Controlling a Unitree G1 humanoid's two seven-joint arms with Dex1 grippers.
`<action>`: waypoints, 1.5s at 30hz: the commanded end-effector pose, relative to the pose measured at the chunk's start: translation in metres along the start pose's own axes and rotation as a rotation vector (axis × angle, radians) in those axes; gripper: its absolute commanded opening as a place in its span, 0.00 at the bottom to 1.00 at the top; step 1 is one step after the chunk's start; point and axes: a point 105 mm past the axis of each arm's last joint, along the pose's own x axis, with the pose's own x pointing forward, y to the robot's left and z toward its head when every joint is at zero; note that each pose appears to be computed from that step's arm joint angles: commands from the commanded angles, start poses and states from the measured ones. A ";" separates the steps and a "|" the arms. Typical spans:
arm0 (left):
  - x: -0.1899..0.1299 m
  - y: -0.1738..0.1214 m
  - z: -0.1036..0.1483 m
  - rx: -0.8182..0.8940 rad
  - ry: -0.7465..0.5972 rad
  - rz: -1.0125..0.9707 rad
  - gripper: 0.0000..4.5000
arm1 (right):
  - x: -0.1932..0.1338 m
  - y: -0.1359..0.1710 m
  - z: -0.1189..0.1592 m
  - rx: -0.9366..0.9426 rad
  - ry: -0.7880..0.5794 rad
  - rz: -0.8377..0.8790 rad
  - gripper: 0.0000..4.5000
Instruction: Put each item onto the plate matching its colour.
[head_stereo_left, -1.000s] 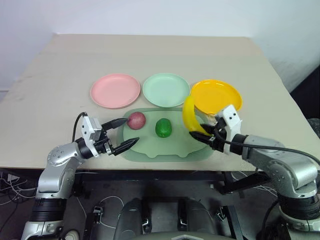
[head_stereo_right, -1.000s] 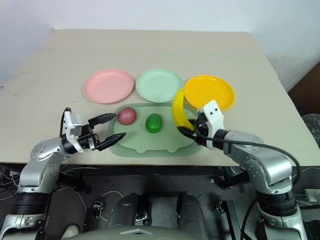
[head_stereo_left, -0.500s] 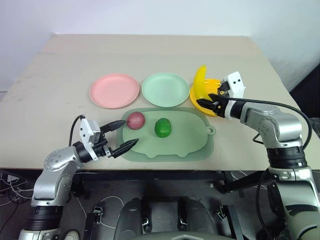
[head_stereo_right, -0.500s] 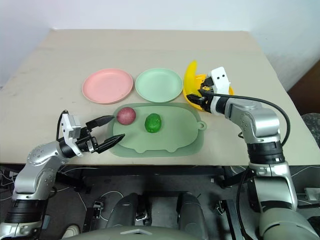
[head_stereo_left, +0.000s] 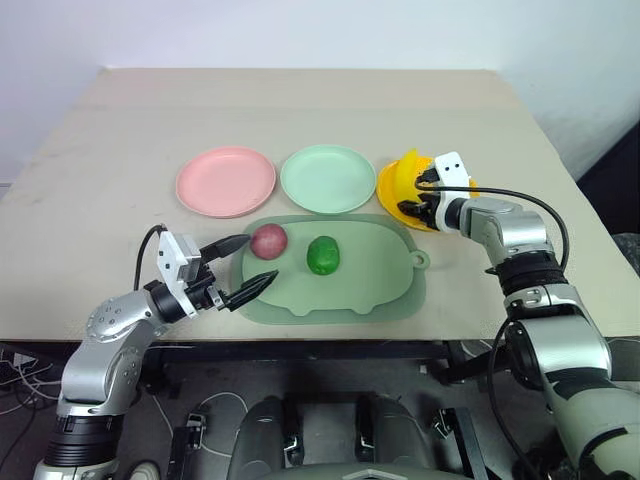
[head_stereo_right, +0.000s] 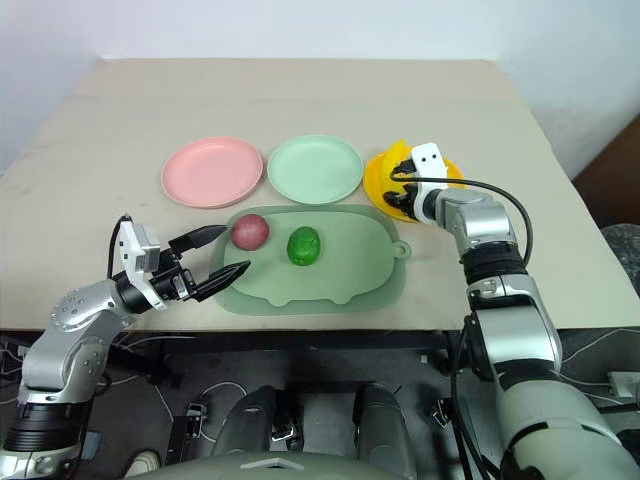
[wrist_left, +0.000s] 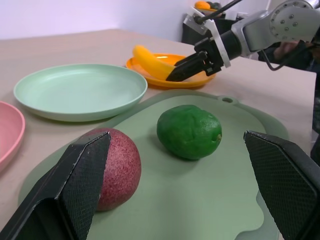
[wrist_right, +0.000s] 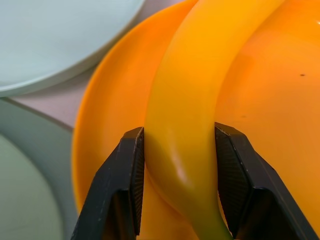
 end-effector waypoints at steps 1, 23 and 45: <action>0.001 0.001 0.022 0.054 -0.049 0.000 1.00 | 0.000 -0.005 0.010 -0.030 -0.032 -0.028 0.36; 0.009 0.001 0.028 0.054 -0.047 -0.006 1.00 | -0.033 0.002 0.051 -0.079 -0.230 -0.005 1.00; 0.006 0.007 0.027 0.055 -0.046 0.010 1.00 | -0.085 0.149 0.026 0.044 -0.197 0.454 1.00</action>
